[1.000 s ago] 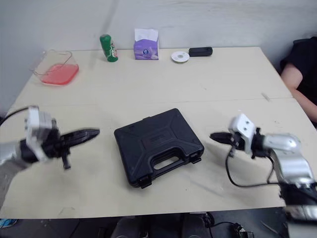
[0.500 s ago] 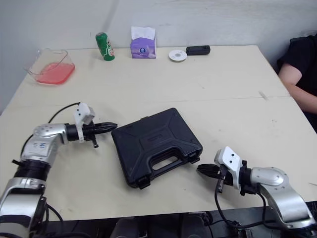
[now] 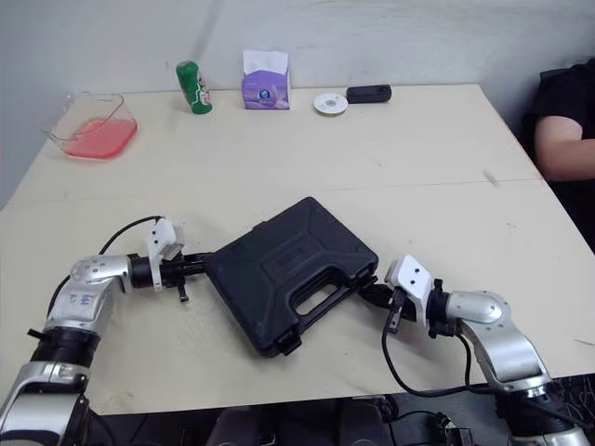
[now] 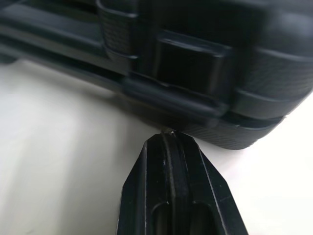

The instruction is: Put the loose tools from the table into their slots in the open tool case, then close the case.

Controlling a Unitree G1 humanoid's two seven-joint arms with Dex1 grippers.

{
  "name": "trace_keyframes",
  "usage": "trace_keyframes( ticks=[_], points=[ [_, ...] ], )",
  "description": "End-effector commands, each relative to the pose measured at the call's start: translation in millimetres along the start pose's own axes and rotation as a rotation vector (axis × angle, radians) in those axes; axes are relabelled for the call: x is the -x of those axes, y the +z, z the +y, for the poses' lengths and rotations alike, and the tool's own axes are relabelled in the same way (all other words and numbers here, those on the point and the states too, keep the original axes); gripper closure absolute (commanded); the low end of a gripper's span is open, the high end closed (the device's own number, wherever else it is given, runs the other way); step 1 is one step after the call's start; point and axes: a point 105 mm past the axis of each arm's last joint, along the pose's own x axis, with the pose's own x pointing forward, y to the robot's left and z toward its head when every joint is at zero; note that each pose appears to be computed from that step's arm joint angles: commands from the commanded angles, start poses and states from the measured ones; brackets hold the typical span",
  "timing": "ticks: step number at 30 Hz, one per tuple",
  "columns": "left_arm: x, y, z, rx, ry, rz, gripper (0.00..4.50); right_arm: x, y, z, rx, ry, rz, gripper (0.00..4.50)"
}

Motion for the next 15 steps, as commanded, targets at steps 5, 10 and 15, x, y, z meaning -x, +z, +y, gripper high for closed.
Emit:
trace_keyframes(
  ticks=[5, 10, 15],
  points=[
    [22.2, 12.8, -10.5, -0.04, 0.062, -0.031, 4.48, -4.3, 1.9, -10.3, 0.042, -0.029, -0.017, 4.5],
    [41.6, 48.1, -13.9, -0.051, 0.087, -0.13, 4.48, 13.3, 5.4, -14.5, 0.039, -0.095, -0.041, 4.5],
    [34.5, 102.4, -26.3, -0.122, -0.007, -0.221, 4.48, 32.5, 16.8, -14.9, -0.011, -0.174, -0.122, 4.5]
  ],
)
